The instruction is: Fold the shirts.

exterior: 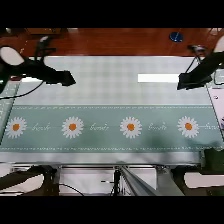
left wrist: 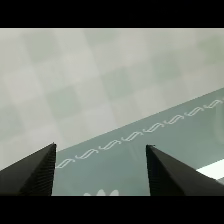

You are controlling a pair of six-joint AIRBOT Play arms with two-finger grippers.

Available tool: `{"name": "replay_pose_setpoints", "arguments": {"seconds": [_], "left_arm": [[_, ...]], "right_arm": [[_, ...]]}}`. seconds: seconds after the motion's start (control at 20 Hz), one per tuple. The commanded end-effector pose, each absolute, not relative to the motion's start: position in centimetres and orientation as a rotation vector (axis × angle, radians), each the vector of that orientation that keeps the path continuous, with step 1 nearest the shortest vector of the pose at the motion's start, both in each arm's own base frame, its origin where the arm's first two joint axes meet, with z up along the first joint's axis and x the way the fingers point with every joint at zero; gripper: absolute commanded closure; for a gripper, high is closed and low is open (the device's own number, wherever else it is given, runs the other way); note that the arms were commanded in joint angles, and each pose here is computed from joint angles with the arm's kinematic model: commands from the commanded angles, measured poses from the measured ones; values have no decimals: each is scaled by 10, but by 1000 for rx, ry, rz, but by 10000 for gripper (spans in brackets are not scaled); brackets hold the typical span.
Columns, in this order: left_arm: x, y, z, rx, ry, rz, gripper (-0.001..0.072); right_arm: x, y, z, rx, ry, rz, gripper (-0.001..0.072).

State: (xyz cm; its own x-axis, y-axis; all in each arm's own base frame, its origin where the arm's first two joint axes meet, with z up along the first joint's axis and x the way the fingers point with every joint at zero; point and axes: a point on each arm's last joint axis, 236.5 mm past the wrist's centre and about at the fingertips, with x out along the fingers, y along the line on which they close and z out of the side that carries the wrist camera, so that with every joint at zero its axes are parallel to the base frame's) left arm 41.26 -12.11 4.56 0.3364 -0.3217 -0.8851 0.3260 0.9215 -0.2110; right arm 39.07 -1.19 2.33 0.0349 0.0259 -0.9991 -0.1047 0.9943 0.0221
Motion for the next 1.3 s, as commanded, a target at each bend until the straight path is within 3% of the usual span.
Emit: {"name": "replay_pose_setpoints", "arguments": {"seconds": [0.0,0.15,0.45,1.25], "left_arm": [[411,-116,30,220,1268,-285,120],[406,-131,26,162,1368,-317,115],[405,-138,18,145,1389,-335,109],[402,-137,2,151,1443,-333,109]], "right_arm": [[394,14,31,-168,1414,87,259],[394,13,40,-153,1247,72,257],[395,14,27,-137,1176,64,248],[396,13,28,-136,1168,53,248]]}}
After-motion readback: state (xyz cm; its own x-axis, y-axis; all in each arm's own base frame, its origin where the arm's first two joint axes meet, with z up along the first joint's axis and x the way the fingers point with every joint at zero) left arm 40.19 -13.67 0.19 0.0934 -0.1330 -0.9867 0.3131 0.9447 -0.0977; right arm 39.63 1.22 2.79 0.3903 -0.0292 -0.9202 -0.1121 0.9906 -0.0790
